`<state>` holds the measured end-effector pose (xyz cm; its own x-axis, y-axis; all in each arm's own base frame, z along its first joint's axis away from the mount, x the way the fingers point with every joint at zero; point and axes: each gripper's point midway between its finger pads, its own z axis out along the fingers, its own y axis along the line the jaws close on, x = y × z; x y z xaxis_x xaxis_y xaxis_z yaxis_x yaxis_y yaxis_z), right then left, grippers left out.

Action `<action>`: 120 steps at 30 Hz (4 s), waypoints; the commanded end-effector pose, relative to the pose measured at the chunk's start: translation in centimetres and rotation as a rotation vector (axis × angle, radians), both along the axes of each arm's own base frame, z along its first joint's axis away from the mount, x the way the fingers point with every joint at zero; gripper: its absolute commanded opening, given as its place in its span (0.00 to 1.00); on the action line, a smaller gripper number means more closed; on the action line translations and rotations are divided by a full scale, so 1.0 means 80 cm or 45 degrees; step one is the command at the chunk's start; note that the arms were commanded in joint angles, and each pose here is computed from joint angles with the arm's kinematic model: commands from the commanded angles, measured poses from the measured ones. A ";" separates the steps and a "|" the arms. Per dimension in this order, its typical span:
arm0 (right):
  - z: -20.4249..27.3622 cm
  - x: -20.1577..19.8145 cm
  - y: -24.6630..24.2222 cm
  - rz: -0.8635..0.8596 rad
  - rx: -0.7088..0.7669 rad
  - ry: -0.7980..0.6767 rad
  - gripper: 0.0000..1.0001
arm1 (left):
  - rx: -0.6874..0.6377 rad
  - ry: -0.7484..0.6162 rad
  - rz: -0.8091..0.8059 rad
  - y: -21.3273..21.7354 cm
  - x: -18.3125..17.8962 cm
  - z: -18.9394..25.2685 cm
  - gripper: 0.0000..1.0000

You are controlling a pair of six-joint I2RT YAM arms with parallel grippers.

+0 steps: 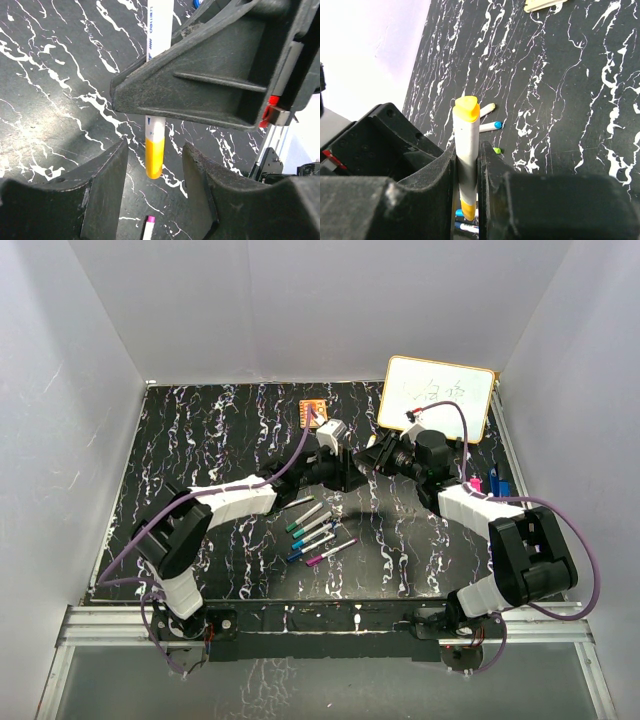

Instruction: Open the pen caps

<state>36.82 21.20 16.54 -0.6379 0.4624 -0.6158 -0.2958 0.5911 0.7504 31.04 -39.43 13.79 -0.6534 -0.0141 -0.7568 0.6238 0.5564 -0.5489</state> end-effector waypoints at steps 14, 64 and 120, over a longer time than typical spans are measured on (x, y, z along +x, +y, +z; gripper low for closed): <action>0.049 0.003 -0.001 -0.025 0.077 -0.125 0.00 | -0.064 -0.023 0.007 -0.007 -0.001 0.005 0.00; -0.038 0.037 -0.060 0.010 -0.349 0.244 0.00 | 0.846 0.407 0.630 0.312 0.127 -0.119 0.00; -0.155 0.060 -0.016 0.035 -0.576 0.602 0.36 | 0.582 0.022 0.823 0.350 0.096 0.043 0.58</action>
<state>40.62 19.73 3.15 -0.9183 0.1791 -0.3530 -0.0149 0.8755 0.4830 39.80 -10.82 18.85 -0.5894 -0.0862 -0.8033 0.0633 0.9863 -0.1523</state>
